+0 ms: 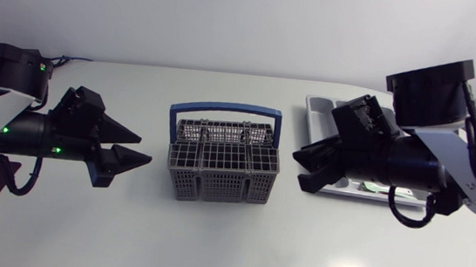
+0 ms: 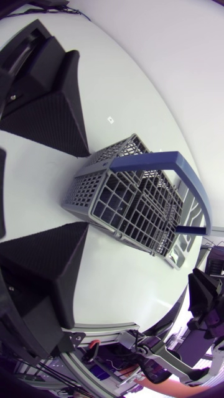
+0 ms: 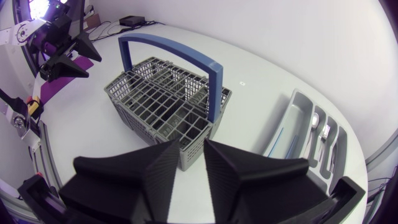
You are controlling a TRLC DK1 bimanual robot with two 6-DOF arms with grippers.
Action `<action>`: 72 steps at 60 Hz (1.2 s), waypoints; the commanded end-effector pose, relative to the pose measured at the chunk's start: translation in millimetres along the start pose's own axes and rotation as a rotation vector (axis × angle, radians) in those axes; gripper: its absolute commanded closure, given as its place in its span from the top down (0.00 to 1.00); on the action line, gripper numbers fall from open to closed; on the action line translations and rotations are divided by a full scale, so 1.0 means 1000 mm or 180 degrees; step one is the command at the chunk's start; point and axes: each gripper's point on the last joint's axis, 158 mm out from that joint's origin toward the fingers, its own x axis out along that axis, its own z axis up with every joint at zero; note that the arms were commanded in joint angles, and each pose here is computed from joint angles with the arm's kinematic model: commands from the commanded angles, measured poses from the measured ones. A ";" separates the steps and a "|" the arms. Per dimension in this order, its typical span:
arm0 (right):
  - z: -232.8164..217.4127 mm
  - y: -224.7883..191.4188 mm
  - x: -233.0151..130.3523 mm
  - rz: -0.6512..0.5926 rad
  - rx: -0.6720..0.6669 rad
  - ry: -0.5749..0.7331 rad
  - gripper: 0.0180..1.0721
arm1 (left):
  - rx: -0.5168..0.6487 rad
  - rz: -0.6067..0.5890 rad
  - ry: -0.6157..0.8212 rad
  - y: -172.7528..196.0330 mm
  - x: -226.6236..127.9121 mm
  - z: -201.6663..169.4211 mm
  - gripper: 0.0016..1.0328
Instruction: Unload the cutlery basket into the drawer organizer.
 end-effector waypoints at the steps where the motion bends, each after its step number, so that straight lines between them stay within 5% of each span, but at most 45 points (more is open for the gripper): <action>1: -0.005 0.001 -0.011 -0.0012 0.0034 -0.0029 0.95 | -0.0126 0.0046 -0.0067 -0.003 -0.010 0.000 0.96; 22: -0.008 -0.026 -0.052 -0.0362 -0.0037 -0.0239 0.96 | -0.0275 0.0649 -0.0360 0.010 -0.060 0.012 0.96; 47: -0.020 -0.083 -0.123 -0.1421 0.0158 -0.0737 0.96 | -0.0495 0.1181 -0.0597 0.019 -0.106 0.004 0.96; 72: -0.051 -0.130 -0.150 -0.2180 0.0183 -0.0851 0.96 | -0.0927 0.1554 -0.1003 0.035 -0.125 -0.001 0.96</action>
